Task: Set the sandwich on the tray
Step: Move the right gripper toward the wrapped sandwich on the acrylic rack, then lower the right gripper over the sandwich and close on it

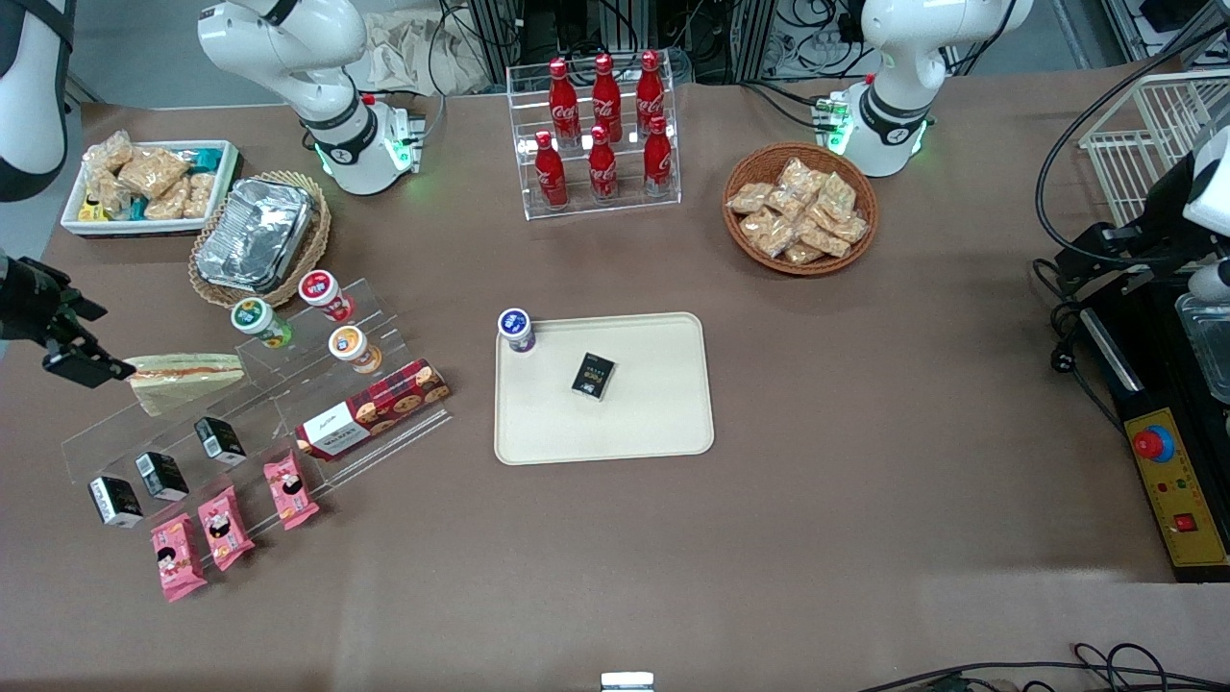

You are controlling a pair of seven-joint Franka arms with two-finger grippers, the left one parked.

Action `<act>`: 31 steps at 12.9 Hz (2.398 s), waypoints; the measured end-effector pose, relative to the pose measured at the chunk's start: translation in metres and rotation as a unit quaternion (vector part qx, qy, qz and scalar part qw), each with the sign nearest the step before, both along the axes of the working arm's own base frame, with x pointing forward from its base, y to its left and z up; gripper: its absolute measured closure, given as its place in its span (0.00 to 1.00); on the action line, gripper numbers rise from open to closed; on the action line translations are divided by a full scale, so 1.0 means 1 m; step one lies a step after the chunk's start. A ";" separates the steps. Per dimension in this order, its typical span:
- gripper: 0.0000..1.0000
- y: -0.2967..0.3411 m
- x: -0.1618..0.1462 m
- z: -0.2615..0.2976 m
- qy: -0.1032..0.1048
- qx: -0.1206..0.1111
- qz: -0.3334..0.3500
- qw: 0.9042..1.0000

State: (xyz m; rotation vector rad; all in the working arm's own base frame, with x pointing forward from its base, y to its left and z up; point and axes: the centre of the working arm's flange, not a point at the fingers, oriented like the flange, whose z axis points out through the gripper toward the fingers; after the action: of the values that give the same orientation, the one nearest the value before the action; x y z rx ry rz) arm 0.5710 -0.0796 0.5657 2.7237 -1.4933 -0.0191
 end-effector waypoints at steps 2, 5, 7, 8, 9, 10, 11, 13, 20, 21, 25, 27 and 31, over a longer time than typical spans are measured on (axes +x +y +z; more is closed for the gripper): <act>0.02 -0.008 0.001 -0.010 0.009 0.000 -0.008 1.000; 0.02 -0.024 -0.003 -0.031 0.023 0.002 -0.022 0.999; 0.02 -0.033 -0.009 -0.051 0.041 0.005 -0.031 0.999; 0.02 -0.040 -0.012 -0.063 0.042 0.006 -0.034 0.999; 0.02 -0.046 -0.013 -0.075 0.033 0.005 -0.032 0.999; 0.02 -0.050 -0.016 -0.085 0.022 0.004 -0.027 0.999; 0.02 -0.050 -0.020 -0.094 0.013 0.004 -0.024 1.000; 0.02 -0.048 -0.033 -0.107 0.005 0.005 -0.020 1.000; 0.02 -0.043 -0.058 -0.146 -0.013 -0.013 -0.005 1.000; 0.02 -0.043 -0.059 -0.149 -0.018 -0.017 -0.002 1.000; 0.03 -0.049 -0.062 -0.160 -0.022 -0.030 0.005 0.999; 0.03 -0.050 -0.062 -0.163 -0.021 -0.035 0.009 0.999; 0.03 -0.057 -0.064 -0.176 -0.026 -0.038 0.013 0.999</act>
State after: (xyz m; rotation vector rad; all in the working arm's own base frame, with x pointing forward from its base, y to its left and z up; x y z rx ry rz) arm 0.5073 -0.1366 0.3897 2.7023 -1.4399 0.1066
